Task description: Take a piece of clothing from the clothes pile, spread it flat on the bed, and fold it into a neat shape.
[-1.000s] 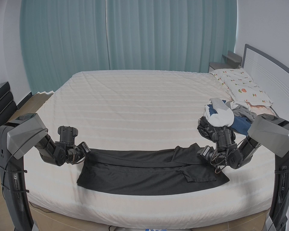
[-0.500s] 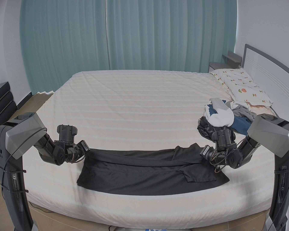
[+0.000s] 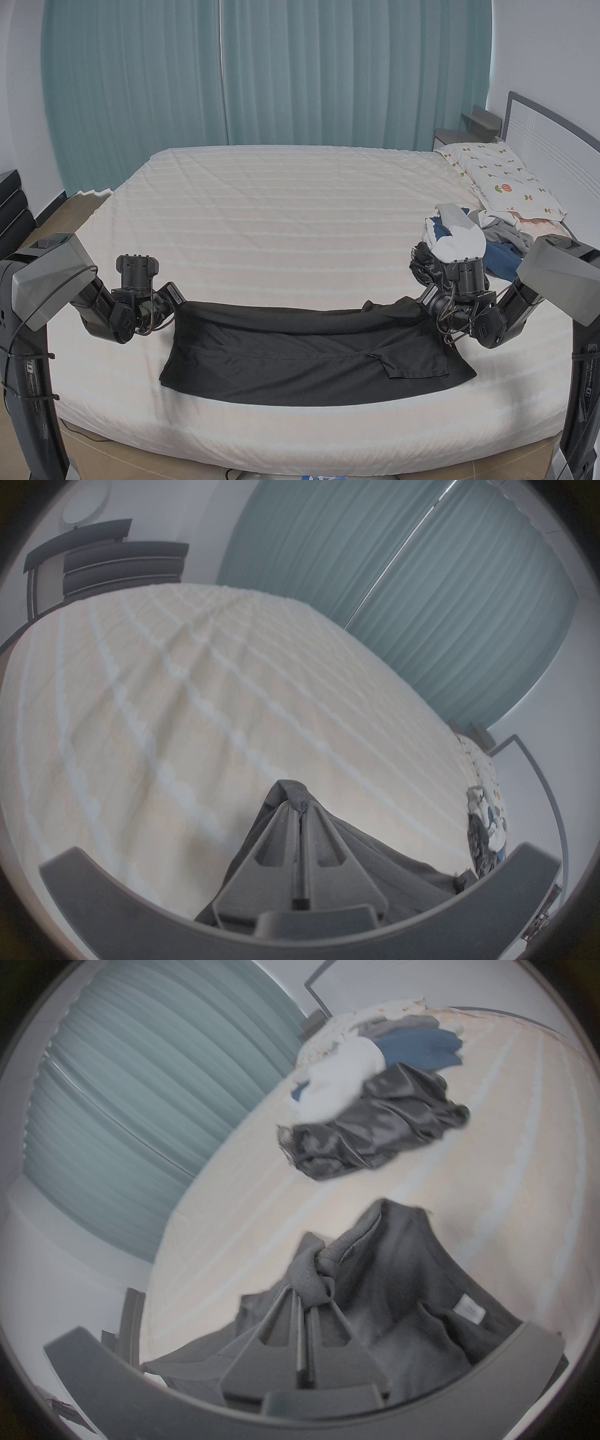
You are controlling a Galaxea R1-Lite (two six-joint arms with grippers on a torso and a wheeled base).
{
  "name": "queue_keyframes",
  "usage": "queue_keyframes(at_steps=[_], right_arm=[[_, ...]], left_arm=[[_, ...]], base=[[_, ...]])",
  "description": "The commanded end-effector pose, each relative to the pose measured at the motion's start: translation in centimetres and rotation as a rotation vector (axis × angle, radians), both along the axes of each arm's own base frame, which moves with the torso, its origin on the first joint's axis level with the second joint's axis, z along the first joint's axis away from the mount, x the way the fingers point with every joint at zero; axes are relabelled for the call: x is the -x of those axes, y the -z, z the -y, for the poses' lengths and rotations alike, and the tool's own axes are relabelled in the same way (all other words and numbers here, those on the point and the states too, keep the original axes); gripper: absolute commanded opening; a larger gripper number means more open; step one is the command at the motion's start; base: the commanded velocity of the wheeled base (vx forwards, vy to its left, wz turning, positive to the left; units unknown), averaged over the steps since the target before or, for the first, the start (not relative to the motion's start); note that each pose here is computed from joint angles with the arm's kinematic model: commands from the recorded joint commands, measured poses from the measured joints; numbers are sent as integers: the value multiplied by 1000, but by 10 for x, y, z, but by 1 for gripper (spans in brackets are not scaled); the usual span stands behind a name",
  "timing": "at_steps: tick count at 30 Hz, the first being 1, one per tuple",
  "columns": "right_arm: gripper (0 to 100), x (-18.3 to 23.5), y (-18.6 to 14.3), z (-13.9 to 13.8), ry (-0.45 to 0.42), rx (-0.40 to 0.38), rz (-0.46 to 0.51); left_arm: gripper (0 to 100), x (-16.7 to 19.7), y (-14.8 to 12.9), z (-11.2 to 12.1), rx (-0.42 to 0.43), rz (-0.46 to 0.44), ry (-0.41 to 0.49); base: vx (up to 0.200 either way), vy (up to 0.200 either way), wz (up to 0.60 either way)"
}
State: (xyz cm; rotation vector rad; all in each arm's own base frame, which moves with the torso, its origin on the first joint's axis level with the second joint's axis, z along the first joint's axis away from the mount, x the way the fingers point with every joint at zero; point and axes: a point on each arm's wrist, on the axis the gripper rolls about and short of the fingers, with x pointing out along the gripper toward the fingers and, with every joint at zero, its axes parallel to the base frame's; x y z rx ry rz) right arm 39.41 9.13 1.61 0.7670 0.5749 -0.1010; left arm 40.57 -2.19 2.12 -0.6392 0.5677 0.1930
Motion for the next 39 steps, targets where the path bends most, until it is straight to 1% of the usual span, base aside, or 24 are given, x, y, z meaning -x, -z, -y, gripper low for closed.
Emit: queue_keyframes(at_steps=[1,3,4,5,6,8,10,11,12,13,14,16,18,19,20,28,33,35,37,38,39], right_arm=[[0,-10,-19,5,54,-33,213],[0,-13,-25,9,91,-44,337],[0,-12,-24,10,95,-47,362],[0,-9,-18,10,92,-41,353],[0,-6,-14,10,87,-38,333],[0,-3,-7,8,67,-32,289],[0,1,-2,8,51,-22,224],[0,4,-1,9,40,-18,190],[0,5,-1,8,33,-17,176],[0,8,-1,9,14,-14,142],[0,10,-1,8,3,-13,129],[0,15,1,9,-22,-12,79],[0,18,4,8,-38,4,48],[0,18,4,8,-38,4,48],[0,20,9,8,-52,27,25],[0,31,21,5,-113,93,-48],[0,32,24,4,-125,105,-56],[0,33,26,3,-132,115,-75],[0,34,27,4,-134,121,-85],[100,35,30,4,-138,128,-96],[100,35,31,4,-141,132,-97]], left_arm=[[0,-11,-4,-1,-10,158,-92],[0,-17,-3,0,5,259,-133],[0,-18,0,2,11,296,-135],[0,-18,6,4,8,322,-131],[0,-18,9,5,7,325,-127],[0,-12,16,8,-6,293,-106],[0,-5,22,8,-26,242,-85],[0,-2,21,8,-36,224,-66],[0,0,21,8,-43,217,-58],[0,4,21,7,-75,192,-27],[0,7,23,7,-88,177,-15],[0,14,30,7,-157,131,28],[0,17,34,7,-200,108,55],[0,17,34,7,-200,108,55],[0,20,36,7,-224,95,72],[0,24,41,8,-263,64,102],[0,27,43,9,-278,47,116],[0,30,46,9,-301,21,136],[0,31,47,9,-306,11,140],[0,32,48,10,-309,6,146],[0,32,48,11,-309,4,148]], base=[[0,0,0],[0,0,0],[0,0,0],[0,0,0],[0,0,0],[0,0,0],[0,0,0],[0,0,0],[0,0,0],[0,0,0],[0,0,0],[0,0,0],[0,0,0],[0,0,0],[0,0,0],[0,0,0],[0,0,0],[0,0,0],[0,0,0],[0,0,0],[0,0,0]])
